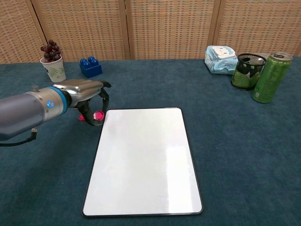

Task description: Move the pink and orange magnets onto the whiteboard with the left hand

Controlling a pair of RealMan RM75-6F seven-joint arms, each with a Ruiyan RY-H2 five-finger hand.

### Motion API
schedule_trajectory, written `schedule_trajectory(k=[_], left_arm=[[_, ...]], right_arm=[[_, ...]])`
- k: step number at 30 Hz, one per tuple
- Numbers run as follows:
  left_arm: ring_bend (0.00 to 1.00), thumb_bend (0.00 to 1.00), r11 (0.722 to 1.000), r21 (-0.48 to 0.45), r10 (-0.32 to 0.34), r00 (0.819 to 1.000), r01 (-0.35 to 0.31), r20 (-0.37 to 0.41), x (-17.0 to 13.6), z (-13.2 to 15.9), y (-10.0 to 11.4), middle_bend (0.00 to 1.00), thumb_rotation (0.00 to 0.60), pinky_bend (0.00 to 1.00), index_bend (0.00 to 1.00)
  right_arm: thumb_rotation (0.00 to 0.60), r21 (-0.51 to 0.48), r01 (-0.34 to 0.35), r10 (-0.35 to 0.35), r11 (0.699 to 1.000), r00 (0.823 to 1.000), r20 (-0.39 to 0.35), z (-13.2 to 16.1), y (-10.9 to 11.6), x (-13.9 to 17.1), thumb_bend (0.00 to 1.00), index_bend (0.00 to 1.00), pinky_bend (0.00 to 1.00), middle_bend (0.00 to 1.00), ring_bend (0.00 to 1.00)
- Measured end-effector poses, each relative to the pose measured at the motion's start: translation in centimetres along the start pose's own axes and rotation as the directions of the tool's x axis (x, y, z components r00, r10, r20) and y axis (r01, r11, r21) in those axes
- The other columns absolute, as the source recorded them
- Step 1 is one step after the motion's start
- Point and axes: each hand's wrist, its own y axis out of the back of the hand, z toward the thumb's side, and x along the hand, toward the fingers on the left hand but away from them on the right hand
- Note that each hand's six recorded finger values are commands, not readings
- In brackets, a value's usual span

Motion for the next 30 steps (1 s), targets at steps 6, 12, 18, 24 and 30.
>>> schedule_trajectory(k=[6,12,18,24,30], left_arm=[[0.0,0.28,1.0,0.007,-0.03,1.0,0.03,-0.004,1.5,1.9,0.1,0.0,0.6,0.0,0.37],[0.0,0.25,0.999,-0.03,-0.013,1.0,0.014,0.021,1.7,2.5,0.7,0.0,0.6,0.0,0.0],[0.0,0.25,0.999,-0.041,0.025,0.999,-0.024,0.027,1.3,1.2,1.4,0.0,0.6,0.0,0.02],[0.0,0.27,1.0,-0.017,0.013,0.999,-0.014,-0.031,0.5,-2.6,0.8,0.0,0.6,0.0,0.19],[0.0,0.28,0.999,-0.031,-0.016,0.997,0.014,-0.077,0.6,-5.6,-0.4,0.0,0.6,0.0,0.32]], right_arm=[[0.6,-0.001,0.0,0.0,1.0,1.0,0.0,-0.1,0.0,0.0,0.03,0.0,0.0,0.0,0.0],[0.6,0.0,0.002,-0.002,1.0,1.0,0.0,-0.1,0.0,0.0,0.03,0.0,0.0,0.0,0.0],[0.6,0.001,0.001,-0.001,1.0,1.0,-0.002,0.0,0.0,0.0,0.03,0.0,0.0,0.0,0.0],[0.6,0.003,-0.002,0.002,1.0,1.0,-0.003,0.0,0.0,0.0,0.03,0.0,0.0,0.0,0.0],[0.6,0.004,-0.002,0.002,1.0,1.0,-0.003,0.1,0.0,0.0,0.03,0.0,0.0,0.0,0.0]])
